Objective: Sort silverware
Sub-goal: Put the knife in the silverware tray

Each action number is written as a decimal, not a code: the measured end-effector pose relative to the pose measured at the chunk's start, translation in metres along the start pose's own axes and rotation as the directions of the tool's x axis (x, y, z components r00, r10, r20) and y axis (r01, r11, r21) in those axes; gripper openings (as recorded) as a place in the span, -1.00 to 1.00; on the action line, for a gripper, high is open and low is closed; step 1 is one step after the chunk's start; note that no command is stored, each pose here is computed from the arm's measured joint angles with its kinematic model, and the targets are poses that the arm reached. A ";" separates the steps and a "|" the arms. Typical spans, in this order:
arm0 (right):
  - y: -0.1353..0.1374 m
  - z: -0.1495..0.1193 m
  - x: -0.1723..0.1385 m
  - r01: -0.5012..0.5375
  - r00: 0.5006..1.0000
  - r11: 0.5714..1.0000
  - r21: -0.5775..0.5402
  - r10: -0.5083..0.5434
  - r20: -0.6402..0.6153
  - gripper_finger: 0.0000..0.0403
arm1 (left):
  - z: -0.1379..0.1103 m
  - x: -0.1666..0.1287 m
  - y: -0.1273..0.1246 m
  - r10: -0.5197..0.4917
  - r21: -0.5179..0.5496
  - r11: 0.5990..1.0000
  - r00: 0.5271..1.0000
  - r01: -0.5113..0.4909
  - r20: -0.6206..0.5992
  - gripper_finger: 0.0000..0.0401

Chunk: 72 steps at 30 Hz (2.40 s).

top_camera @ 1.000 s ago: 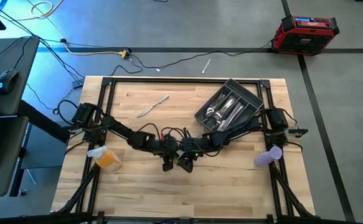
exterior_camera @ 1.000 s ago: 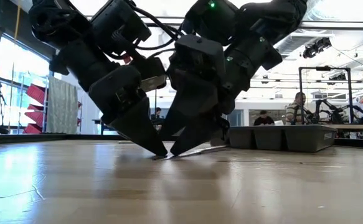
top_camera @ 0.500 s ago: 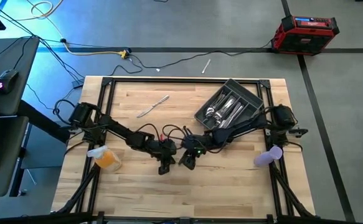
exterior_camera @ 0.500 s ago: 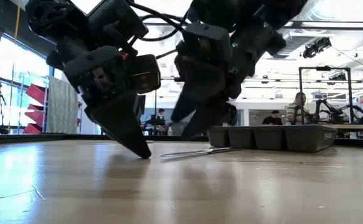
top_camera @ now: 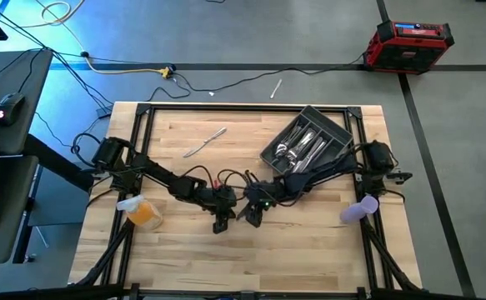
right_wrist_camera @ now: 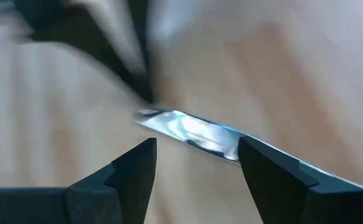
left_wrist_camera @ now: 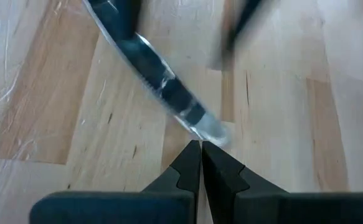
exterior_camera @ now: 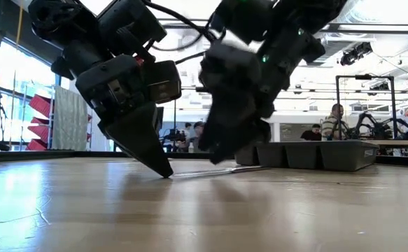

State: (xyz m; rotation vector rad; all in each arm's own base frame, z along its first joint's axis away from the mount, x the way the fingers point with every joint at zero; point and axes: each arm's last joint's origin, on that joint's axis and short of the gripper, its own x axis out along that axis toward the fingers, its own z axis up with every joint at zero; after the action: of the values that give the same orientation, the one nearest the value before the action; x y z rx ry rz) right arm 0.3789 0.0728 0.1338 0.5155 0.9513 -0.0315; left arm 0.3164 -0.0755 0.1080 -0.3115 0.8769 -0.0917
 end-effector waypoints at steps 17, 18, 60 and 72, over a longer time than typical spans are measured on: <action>-0.014 -0.007 -0.036 0.288 0.955 0.954 0.086 -0.279 -0.097 0.07 | 0.002 0.000 0.000 0.030 0.035 0.999 0.999 -0.031 0.031 -1.00; -0.016 -0.007 -0.034 0.299 0.951 0.949 0.097 -0.289 -0.105 0.07 | 0.003 0.000 0.001 0.043 0.044 0.998 0.998 -0.045 0.048 -1.00; -0.024 0.005 0.010 0.202 0.977 0.979 0.034 -0.204 0.069 0.07 | 0.007 0.007 -0.010 0.048 0.156 0.986 0.998 -0.054 0.041 -1.00; -0.014 0.002 0.011 0.083 0.996 0.996 -0.012 -0.083 0.036 0.07 | 0.004 0.006 -0.006 0.107 0.151 0.983 0.994 -0.106 0.002 -1.00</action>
State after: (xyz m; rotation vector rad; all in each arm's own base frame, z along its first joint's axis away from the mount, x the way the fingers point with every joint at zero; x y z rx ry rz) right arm 0.3839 0.0616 0.1201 0.4613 0.9370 -0.1084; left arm 0.3233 -0.0813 0.1077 -0.1226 0.8854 -0.0595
